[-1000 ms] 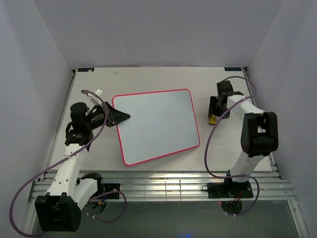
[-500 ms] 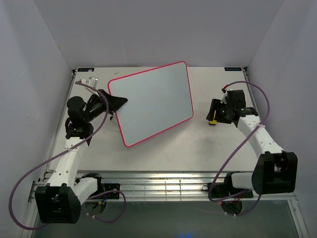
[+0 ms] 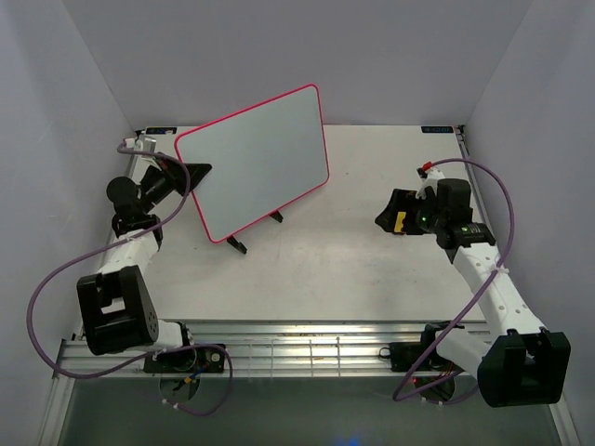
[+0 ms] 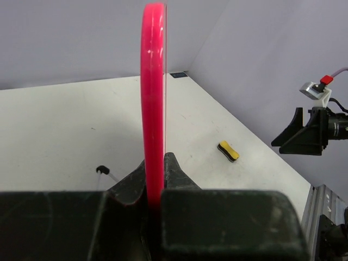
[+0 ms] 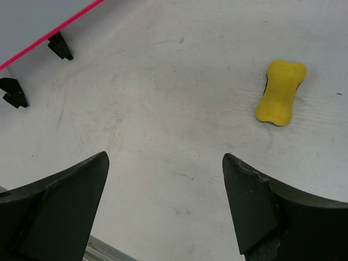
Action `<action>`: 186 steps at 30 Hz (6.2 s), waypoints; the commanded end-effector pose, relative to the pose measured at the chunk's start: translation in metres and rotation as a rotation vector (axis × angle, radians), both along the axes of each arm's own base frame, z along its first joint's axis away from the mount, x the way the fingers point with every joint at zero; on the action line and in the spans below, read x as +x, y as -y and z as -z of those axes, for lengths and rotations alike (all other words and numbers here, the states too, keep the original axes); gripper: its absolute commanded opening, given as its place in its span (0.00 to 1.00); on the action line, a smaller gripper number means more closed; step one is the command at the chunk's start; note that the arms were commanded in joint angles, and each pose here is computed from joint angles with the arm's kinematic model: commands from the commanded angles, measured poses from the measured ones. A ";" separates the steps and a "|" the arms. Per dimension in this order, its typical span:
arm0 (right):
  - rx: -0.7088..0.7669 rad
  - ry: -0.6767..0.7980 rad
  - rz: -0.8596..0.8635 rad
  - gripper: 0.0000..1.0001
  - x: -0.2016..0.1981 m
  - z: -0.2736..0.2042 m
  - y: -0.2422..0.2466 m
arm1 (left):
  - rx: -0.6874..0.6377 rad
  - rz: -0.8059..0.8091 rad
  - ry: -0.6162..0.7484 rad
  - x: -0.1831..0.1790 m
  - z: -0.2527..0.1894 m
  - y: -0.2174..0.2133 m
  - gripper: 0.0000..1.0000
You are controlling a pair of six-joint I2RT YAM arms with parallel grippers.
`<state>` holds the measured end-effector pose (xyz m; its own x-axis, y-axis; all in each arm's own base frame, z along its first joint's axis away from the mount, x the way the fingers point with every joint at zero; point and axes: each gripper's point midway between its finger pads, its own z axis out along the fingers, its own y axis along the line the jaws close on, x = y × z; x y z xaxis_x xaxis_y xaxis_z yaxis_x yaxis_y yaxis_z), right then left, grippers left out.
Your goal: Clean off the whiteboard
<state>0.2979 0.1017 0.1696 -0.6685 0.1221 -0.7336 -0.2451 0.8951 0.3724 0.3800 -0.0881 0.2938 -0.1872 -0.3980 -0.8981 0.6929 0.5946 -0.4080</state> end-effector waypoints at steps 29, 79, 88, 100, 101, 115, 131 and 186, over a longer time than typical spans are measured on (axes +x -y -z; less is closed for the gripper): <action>0.077 0.108 -0.173 0.90 -0.013 -0.023 -0.039 | 0.013 -0.149 0.210 -0.013 -0.009 -0.067 0.00; 0.104 0.118 -0.272 0.90 -0.023 -0.020 -0.062 | 0.344 -0.435 0.370 -0.031 0.078 -0.136 0.00; 0.129 0.150 -0.298 0.90 -0.029 -0.031 -0.066 | 0.333 -0.570 0.329 -0.048 0.085 -0.161 0.00; 0.144 0.170 -0.312 0.90 -0.031 -0.036 -0.068 | 0.324 -0.585 0.292 -0.054 0.091 -0.170 0.25; 0.145 0.169 -0.312 0.90 -0.031 -0.036 -0.068 | 0.326 -0.589 0.291 -0.055 0.092 -0.170 0.27; 0.144 0.167 -0.309 0.90 -0.030 -0.036 -0.068 | 0.258 -0.651 0.297 -0.049 0.079 -0.173 0.98; 0.127 0.165 -0.293 0.90 -0.028 -0.035 -0.065 | 0.164 -0.957 0.197 -0.063 0.077 -0.211 0.98; -0.381 0.385 0.311 0.90 -0.108 -0.111 0.093 | 0.333 -0.817 -0.097 -0.182 -0.033 -0.077 0.98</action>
<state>0.1898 0.0229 0.2726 -0.3353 -0.0223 -0.9418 -0.0633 0.9980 -0.0010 0.1928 -0.0171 0.3312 -0.0475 -0.1649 -0.9852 0.0161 0.9860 -0.1658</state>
